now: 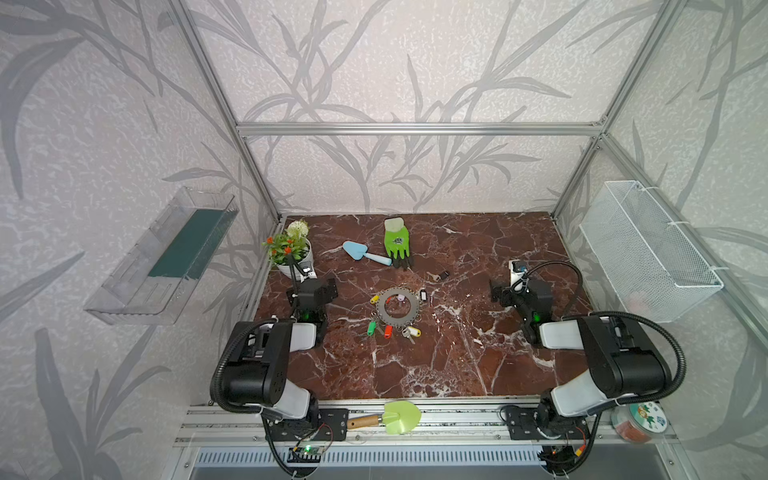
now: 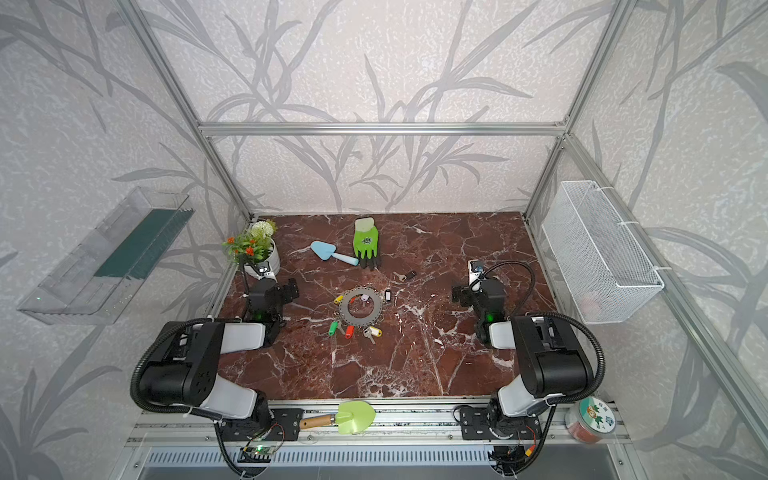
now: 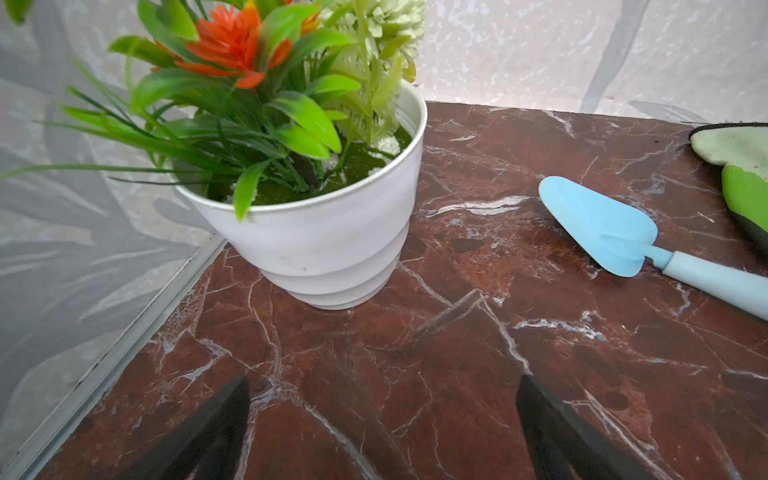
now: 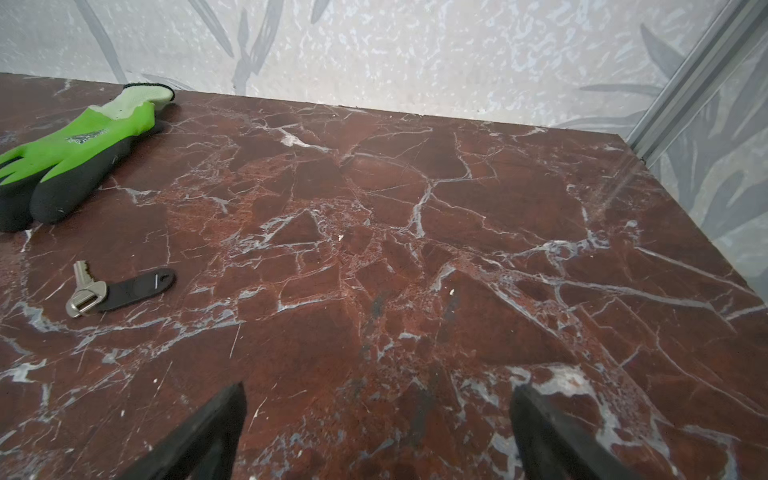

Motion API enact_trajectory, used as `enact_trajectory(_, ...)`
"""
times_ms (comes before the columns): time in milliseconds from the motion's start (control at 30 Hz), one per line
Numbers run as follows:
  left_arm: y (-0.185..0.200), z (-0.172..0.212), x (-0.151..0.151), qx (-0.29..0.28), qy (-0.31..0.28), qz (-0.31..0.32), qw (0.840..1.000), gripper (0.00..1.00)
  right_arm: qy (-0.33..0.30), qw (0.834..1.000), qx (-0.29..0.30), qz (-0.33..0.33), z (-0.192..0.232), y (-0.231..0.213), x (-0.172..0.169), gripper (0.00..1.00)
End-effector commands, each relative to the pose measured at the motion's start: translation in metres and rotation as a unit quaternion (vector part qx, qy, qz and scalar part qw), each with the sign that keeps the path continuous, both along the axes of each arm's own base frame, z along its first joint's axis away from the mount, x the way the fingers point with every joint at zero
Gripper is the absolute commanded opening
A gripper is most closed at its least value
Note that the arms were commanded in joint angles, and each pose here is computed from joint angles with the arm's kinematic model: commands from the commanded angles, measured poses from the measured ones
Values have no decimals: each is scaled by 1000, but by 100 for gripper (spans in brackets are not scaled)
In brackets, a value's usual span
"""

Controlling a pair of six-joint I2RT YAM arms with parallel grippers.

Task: Put the keys on the keyring

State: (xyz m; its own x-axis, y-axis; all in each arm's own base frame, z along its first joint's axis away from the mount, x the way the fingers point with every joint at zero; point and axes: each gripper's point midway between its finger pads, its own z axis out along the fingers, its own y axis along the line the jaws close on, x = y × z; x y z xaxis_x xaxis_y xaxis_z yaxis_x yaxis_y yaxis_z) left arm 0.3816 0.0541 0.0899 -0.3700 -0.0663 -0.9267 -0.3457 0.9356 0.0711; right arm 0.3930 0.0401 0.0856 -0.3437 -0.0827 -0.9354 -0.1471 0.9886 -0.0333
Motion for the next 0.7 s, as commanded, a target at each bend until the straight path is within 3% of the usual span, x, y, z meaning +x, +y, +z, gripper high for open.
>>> enact_trajectory(0, 0, 5, 6, -1, -6, -2, 1000, 99, -13, 1000, -6, -2, 7, 1, 5, 99)
enact_trajectory(667, 0, 5, 6, -1, -6, -3, 1000, 99, -15, 1000, -11, -3, 7, 2, 5, 99)
